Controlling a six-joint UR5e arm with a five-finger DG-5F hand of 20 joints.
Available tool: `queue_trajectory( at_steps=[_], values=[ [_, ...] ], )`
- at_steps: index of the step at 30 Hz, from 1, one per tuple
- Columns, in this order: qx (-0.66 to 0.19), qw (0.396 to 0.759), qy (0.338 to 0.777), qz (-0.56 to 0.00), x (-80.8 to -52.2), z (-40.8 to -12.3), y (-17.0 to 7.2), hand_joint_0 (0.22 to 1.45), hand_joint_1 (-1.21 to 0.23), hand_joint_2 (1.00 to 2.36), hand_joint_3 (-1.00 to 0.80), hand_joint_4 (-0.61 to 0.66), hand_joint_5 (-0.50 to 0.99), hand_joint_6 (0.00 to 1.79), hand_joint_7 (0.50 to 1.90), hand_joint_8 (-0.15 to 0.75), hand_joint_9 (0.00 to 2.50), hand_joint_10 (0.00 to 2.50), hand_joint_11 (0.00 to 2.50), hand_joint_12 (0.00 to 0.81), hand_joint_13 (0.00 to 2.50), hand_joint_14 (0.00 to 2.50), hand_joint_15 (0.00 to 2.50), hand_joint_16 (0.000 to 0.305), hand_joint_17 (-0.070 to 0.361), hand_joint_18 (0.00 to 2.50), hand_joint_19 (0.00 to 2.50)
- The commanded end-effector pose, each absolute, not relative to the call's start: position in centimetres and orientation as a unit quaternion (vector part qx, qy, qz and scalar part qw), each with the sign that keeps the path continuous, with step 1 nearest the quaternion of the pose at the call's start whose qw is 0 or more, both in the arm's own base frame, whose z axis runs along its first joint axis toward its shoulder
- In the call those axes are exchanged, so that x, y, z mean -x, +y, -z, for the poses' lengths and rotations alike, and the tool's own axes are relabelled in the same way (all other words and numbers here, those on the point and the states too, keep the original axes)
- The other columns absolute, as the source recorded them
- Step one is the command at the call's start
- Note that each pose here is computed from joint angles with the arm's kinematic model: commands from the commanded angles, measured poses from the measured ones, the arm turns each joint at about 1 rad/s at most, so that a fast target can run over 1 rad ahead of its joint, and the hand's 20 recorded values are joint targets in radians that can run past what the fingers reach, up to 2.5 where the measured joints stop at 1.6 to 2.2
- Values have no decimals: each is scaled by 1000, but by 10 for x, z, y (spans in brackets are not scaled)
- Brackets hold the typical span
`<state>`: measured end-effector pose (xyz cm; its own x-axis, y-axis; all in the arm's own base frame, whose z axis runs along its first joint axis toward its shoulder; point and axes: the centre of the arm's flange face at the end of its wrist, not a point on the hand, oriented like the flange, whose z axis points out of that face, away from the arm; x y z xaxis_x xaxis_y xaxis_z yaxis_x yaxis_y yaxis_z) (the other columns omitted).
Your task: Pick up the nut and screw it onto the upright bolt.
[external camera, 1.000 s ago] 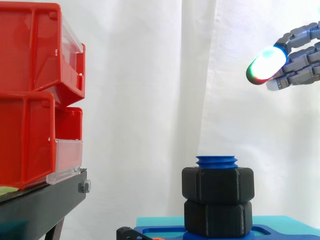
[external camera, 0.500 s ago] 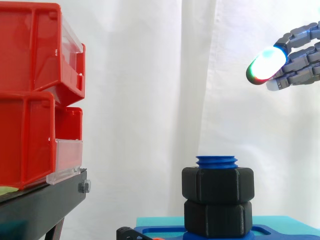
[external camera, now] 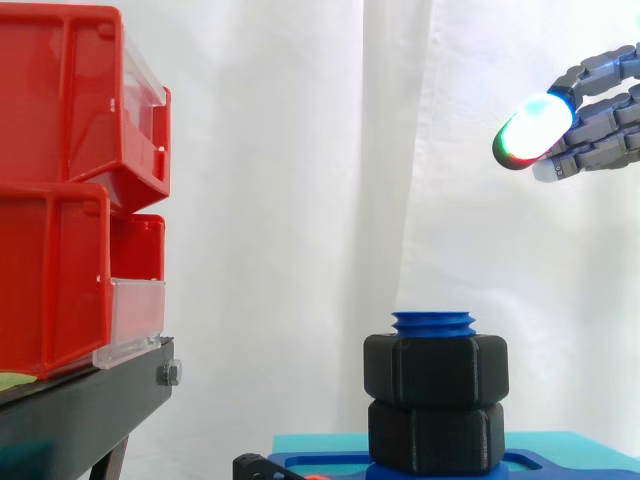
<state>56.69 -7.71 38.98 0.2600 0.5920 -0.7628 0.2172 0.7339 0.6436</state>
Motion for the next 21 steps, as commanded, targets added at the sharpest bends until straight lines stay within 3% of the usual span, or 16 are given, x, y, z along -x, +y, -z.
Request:
queue_trajectory(
  at_steps=[1,17,21],
  values=[
    [-341,717,594,-131,-567,-390,-77,487,-363,1000,-500,69,-220,501,647,177,239,0,0,302,256,0,0,37,84,0,0],
    [-341,717,594,-131,-567,-390,-77,488,-365,1000,-500,71,-219,501,601,178,257,0,0,301,261,0,0,38,85,0,0],
    [-341,717,594,-131,-567,-390,-77,488,-366,1000,-500,73,-220,501,652,180,247,0,0,302,260,0,0,37,84,0,0]
  ],
)
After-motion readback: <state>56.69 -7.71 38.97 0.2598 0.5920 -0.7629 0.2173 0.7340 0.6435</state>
